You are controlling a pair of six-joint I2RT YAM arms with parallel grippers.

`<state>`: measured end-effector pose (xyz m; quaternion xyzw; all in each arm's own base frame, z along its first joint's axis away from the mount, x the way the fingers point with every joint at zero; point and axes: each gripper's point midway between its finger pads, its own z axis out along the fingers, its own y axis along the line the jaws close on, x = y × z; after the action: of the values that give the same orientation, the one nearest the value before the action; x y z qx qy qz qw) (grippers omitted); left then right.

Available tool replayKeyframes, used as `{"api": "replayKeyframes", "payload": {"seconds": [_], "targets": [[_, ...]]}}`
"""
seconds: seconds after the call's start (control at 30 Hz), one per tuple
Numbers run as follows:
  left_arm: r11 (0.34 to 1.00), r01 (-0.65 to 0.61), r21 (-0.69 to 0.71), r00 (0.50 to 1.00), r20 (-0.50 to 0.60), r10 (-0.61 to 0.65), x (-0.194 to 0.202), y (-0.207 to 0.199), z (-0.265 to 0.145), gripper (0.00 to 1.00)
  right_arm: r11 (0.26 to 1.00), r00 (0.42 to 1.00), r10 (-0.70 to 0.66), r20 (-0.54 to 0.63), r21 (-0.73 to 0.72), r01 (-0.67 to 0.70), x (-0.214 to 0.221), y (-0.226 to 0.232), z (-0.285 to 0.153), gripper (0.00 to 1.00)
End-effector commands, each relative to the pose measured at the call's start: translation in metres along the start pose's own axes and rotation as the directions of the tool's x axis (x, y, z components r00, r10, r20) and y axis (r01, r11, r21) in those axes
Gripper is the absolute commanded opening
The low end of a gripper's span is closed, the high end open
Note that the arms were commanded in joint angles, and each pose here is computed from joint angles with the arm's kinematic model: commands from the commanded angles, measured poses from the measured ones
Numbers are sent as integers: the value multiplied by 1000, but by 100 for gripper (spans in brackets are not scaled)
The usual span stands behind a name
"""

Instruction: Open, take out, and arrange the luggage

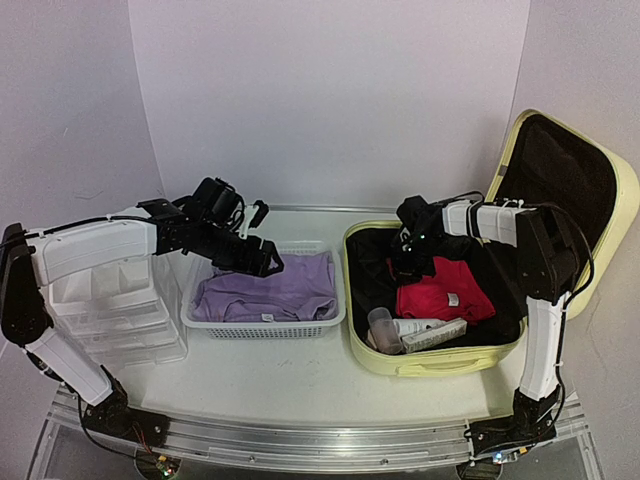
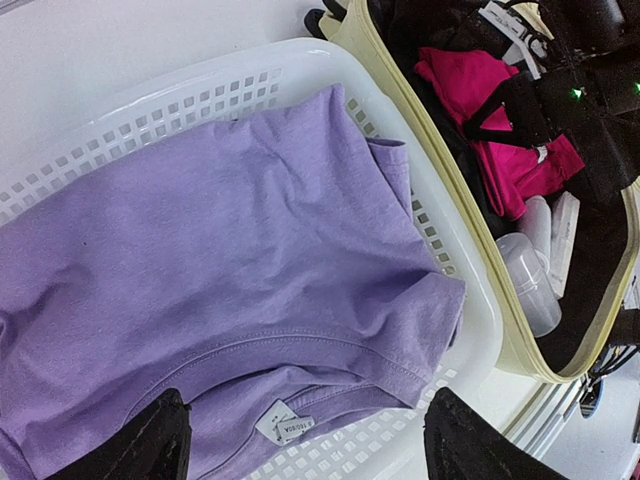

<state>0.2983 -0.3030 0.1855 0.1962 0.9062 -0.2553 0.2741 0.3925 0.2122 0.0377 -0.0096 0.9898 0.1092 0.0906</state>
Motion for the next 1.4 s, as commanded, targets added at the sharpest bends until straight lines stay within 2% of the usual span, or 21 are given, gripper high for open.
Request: {"api": "replayKeyframes", "payload": {"seconds": [0.0, 0.17, 0.27, 0.4, 0.47, 0.63, 0.9, 0.93, 1.0, 1.1, 1.23, 1.37], "targets": [[998, -17, 54, 996, 91, 12, -26, -20, -22, 81, 999, 998, -3, 70, -36, 5, -12, 7, -22, 0], [993, -9, 119, 996, 94, -2, -32, -35, -22, 81, 982, 996, 44, 79, -187, -29, -15, 16, -50, 0], [977, 9, 214, 993, 111, -33, -39, -55, -20, 81, 954, 995, 82, 66, -293, -59, -16, 19, -61, 0], [921, 30, 388, 990, 116, -82, -53, -97, -7, 81, 897, 987, 160, 35, -421, -130, -21, 15, -64, 0], [906, 21, 422, 990, 115, -77, -61, -123, 6, 80, 867, 981, 195, 22, -471, -162, -23, 12, -64, 0], [915, -31, 401, 991, 130, -24, -71, -178, 70, 80, 823, 974, 228, 1, -535, -192, -30, 9, -64, 0], [914, -31, 404, 988, 149, -32, -87, -227, 144, 81, 787, 967, 253, -12, -579, -213, -31, -1, -73, 0], [916, -16, 400, 989, 139, -43, -85, -228, 155, 81, 787, 968, 251, -11, -579, -211, -30, -2, -72, 0], [929, 27, 369, 990, 121, -76, -84, -224, 173, 89, 785, 968, 251, -10, -583, -209, -29, -2, -73, 0], [949, 103, 299, 989, 74, -131, -78, -213, 197, 90, 782, 968, 250, -4, -590, -204, -29, -2, -75, 0], [954, 174, 243, 980, 47, -191, -70, -201, 222, 88, 778, 968, 251, -3, -595, -203, -29, -3, -76, 0], [953, 181, 244, 980, 40, -197, -64, -204, 237, 77, 775, 968, 252, 0, -599, -202, -28, -2, -77, 0]]}}
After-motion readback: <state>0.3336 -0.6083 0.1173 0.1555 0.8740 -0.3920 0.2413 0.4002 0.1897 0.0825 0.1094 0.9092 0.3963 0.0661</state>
